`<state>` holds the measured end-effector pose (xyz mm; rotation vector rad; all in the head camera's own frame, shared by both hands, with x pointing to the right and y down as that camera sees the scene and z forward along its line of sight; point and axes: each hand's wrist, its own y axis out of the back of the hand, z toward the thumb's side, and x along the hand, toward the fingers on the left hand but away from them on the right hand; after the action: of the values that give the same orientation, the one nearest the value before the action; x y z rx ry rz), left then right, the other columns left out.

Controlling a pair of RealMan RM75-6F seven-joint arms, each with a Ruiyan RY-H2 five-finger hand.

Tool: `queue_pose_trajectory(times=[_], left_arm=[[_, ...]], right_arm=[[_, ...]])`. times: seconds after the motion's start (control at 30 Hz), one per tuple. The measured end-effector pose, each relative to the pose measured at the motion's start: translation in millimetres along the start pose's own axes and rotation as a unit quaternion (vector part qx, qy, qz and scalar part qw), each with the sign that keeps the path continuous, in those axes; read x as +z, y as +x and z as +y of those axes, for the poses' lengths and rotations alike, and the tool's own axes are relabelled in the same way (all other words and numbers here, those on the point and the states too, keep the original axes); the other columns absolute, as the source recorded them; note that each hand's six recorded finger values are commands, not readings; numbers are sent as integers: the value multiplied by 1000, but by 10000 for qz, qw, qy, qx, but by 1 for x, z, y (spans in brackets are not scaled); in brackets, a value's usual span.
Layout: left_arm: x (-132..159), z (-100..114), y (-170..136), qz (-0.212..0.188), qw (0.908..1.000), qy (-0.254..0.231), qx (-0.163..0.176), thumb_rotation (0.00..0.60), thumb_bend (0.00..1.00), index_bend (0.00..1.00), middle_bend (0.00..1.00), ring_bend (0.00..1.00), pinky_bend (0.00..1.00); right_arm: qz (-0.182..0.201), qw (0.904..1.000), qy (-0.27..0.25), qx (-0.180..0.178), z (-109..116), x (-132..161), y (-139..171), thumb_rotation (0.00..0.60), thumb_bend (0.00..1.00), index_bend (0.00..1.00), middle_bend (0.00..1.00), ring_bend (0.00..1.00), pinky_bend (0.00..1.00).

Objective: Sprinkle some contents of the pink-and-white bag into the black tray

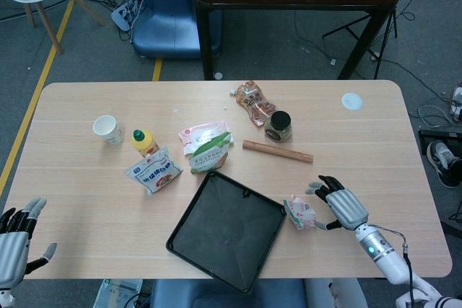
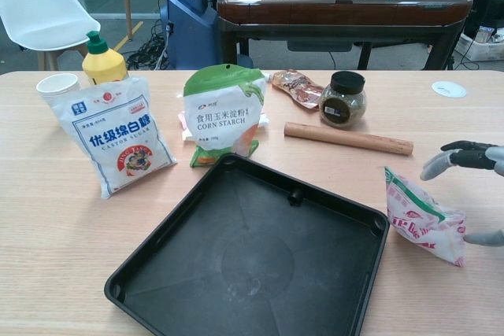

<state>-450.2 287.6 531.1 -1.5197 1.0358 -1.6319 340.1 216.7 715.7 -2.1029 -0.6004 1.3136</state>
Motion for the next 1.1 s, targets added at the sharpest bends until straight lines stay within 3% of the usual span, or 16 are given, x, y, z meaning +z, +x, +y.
queue_pose_trajectory(times=[0.37, 0.97, 1.1], left_arm=[[4, 3, -4, 27, 10000, 78, -14, 600, 248, 97, 108, 151, 58], [4, 2, -5, 69, 9999, 108, -42, 600, 248, 97, 107, 150, 58], [4, 2, -5, 70, 9999, 108, -49, 600, 248, 97, 107, 150, 58]], right_arm=[[226, 9994, -67, 252, -13, 6, -8, 556, 17, 266, 183, 40, 12], [388, 9987, 24, 331, -21, 8, -25, 562, 16, 266, 185, 40, 11], [379, 9986, 64, 355, -23, 7, -28, 573, 70, 294, 214, 40, 10]])
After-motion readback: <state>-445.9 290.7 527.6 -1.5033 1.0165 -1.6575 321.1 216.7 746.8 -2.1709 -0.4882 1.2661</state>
